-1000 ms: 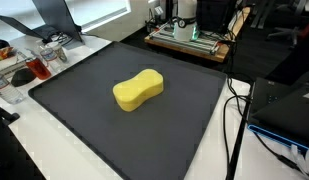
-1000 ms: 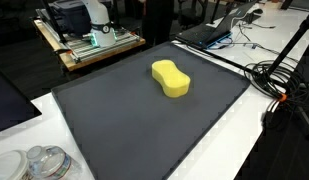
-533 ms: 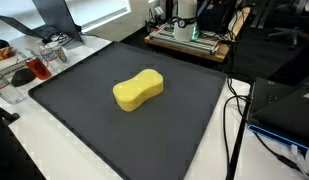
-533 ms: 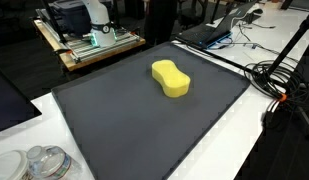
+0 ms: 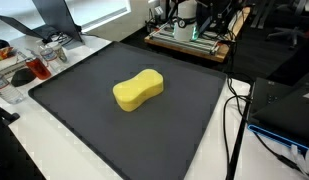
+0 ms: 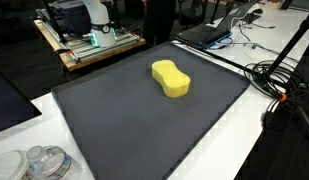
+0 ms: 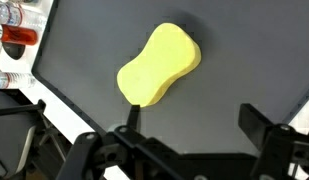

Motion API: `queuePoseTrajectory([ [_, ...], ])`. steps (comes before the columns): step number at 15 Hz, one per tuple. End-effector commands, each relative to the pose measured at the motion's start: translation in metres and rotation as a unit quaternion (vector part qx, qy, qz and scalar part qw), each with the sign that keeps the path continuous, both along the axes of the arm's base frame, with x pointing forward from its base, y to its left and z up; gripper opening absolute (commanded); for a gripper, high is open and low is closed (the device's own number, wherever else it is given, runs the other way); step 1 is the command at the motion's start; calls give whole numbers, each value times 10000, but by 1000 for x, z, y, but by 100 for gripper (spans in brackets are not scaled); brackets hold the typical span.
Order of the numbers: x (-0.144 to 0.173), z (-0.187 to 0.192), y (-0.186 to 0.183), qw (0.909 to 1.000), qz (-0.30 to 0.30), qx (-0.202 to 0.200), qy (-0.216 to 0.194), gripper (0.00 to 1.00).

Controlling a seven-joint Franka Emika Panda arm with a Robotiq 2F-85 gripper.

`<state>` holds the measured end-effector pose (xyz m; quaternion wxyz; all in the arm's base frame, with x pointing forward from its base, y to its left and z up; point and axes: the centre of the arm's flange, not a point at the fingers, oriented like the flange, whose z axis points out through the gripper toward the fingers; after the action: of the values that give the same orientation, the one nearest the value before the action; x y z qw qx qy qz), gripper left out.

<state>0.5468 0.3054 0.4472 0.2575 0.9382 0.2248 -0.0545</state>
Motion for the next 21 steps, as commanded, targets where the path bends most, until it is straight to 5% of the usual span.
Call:
queuePoseTrajectory([
  [1, 0, 1, 0, 10000, -3, 3, -10, 100],
  [10, -70, -67, 40, 9952, -849, 15, -487, 100],
  [21, -146, -133, -54, 9826, -1093, 975, -1142, 100],
])
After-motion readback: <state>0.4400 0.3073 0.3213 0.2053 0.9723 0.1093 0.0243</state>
